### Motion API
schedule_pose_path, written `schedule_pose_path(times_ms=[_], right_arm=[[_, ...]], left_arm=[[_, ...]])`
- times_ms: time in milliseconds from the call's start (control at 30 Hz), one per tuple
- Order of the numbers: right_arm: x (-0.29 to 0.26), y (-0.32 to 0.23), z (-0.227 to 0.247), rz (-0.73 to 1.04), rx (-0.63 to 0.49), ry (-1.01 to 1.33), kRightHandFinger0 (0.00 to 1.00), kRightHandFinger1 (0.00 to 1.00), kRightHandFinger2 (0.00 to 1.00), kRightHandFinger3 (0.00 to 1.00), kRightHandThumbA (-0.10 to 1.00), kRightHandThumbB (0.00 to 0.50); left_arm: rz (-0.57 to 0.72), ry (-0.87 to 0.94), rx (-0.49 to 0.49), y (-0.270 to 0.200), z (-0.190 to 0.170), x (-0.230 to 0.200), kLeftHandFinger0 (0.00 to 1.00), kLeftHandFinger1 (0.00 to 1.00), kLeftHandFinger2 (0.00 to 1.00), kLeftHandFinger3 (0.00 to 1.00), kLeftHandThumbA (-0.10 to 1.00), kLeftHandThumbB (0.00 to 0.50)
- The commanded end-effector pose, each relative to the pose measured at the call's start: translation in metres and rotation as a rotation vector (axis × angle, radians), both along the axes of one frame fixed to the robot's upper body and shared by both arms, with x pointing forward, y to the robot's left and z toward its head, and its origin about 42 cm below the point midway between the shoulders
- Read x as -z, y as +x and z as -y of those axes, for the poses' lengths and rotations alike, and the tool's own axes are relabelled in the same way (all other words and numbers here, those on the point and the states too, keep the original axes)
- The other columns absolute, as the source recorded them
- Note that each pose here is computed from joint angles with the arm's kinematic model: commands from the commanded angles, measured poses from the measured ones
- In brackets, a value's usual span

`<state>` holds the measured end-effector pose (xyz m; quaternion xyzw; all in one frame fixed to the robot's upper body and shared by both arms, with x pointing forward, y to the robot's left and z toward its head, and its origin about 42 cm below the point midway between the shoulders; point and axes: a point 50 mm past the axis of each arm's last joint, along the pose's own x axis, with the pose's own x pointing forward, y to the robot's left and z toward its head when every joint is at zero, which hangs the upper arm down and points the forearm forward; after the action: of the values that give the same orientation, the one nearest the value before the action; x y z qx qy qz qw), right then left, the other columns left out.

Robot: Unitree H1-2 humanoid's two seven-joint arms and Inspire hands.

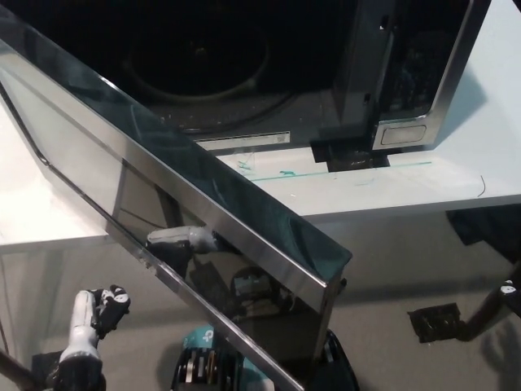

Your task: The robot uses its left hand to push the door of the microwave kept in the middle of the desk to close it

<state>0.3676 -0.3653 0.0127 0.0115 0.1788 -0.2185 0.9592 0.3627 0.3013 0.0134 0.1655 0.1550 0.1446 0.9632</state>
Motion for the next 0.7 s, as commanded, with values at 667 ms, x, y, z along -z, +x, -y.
schedule_pose_path(times_ms=[667], right_arm=[[-0.030, 0.019, 0.020, 0.144, 0.010, -0.006, 0.95, 0.92, 0.99, 1.00, 0.30, 0.156]], left_arm=[[0.366, 0.585, 0.364, -0.119, -0.011, -0.159, 0.00, 0.07, 0.20, 0.38, 0.06, 0.000]])
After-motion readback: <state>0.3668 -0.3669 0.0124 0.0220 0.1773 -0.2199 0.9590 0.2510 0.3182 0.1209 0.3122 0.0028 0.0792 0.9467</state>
